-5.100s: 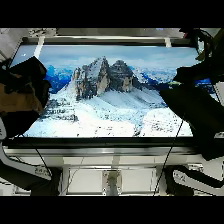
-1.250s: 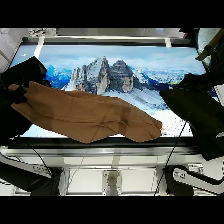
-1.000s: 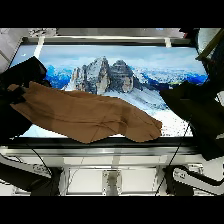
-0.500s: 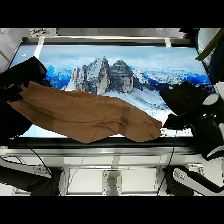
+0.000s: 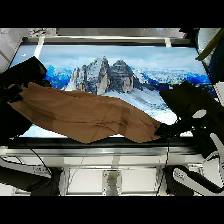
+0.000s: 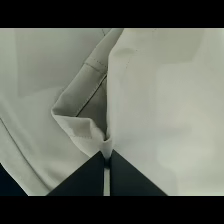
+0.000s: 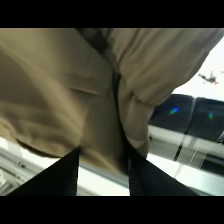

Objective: Fold the clothes and pants, and hang the long-sleeved shirts on hangers.

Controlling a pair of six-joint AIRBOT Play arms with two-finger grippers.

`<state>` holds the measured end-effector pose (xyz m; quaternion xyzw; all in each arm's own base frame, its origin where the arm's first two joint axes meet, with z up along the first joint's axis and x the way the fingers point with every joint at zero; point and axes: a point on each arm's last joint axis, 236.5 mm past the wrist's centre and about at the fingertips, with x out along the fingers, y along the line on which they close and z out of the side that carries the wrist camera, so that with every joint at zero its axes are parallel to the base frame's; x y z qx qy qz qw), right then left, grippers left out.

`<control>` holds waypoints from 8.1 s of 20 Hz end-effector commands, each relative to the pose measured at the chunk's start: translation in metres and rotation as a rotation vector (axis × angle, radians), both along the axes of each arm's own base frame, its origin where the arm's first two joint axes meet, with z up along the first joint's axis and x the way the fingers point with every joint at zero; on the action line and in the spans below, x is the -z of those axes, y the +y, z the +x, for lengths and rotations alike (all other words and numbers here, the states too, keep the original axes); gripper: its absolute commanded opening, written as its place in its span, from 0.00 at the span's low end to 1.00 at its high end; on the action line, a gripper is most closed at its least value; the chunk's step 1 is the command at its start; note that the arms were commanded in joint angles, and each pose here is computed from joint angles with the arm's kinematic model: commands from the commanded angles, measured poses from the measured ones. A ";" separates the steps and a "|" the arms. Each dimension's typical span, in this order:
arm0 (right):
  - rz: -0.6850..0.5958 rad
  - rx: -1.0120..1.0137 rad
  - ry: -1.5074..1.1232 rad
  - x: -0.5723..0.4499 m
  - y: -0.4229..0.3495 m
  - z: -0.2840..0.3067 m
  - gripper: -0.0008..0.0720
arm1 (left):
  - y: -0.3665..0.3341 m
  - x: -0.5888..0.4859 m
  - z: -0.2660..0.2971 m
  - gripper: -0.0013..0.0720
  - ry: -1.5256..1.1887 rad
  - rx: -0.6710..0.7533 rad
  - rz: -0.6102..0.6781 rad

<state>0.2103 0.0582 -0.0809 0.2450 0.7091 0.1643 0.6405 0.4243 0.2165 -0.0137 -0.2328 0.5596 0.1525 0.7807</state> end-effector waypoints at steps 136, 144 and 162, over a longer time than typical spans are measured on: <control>0.227 -0.125 -0.349 -0.063 0.089 0.164 0.03 | -0.053 -0.153 0.096 0.03 -0.510 0.037 0.116; -0.023 0.096 -0.739 -0.196 -0.020 0.233 0.03 | -0.040 -0.255 0.095 0.03 -0.777 0.050 0.305; -0.183 0.688 -0.685 -0.064 -0.106 0.357 0.21 | -0.020 -0.112 0.189 0.50 -0.760 -0.095 0.215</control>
